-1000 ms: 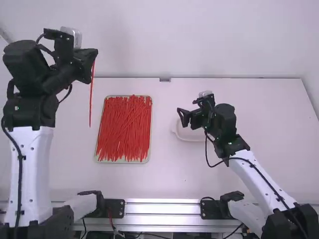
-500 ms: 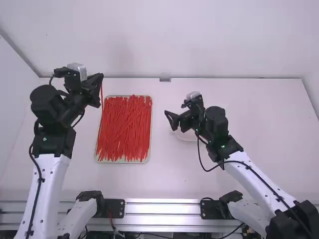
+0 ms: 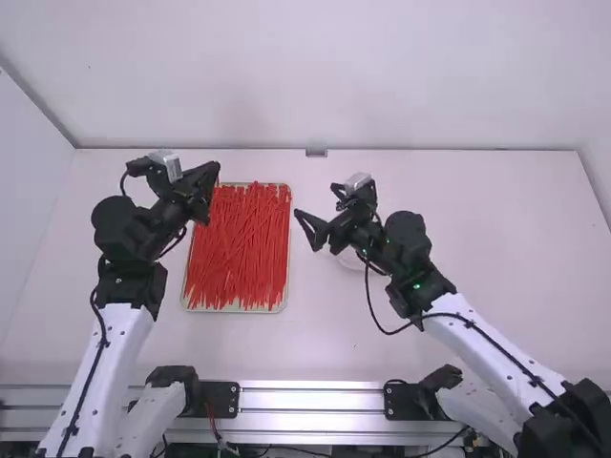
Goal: Fasten the cable tie
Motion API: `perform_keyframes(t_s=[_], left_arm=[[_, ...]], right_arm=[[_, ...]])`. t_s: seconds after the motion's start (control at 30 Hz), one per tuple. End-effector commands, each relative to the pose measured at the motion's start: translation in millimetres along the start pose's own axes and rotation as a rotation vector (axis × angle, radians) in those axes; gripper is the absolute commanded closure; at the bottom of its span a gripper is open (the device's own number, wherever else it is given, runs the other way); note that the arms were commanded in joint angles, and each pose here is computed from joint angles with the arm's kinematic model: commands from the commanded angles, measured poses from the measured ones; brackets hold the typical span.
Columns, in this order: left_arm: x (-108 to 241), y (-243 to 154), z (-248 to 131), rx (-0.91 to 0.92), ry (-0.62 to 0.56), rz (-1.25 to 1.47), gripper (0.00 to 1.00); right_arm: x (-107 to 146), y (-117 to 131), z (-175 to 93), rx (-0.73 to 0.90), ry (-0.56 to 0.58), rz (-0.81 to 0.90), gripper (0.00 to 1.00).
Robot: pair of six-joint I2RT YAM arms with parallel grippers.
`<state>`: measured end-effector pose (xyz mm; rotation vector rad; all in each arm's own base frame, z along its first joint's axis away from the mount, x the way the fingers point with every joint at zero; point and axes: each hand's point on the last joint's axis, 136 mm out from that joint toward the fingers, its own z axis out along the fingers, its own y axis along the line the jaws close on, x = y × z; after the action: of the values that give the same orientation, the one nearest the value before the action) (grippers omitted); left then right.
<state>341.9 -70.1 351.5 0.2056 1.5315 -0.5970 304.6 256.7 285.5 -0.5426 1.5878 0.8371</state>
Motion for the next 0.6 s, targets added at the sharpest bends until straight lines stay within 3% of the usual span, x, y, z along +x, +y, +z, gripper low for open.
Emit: perform_keyframes(t_s=[0.0,0.27,0.57], left_arm=[[3,-13,6,0.056,0.007,-0.031,0.98],[-2,-43,23,0.145,-0.041,-0.044,0.98],[-5,-79,33,0.265,-0.079,-0.067,0.98]], right_arm=[[-15,13,5,-0.033,-0.035,-0.005,0.0],[-22,34,6,-0.086,-0.073,-0.019,0.0],[-30,29,6,-0.052,-0.105,-0.022,0.0]])
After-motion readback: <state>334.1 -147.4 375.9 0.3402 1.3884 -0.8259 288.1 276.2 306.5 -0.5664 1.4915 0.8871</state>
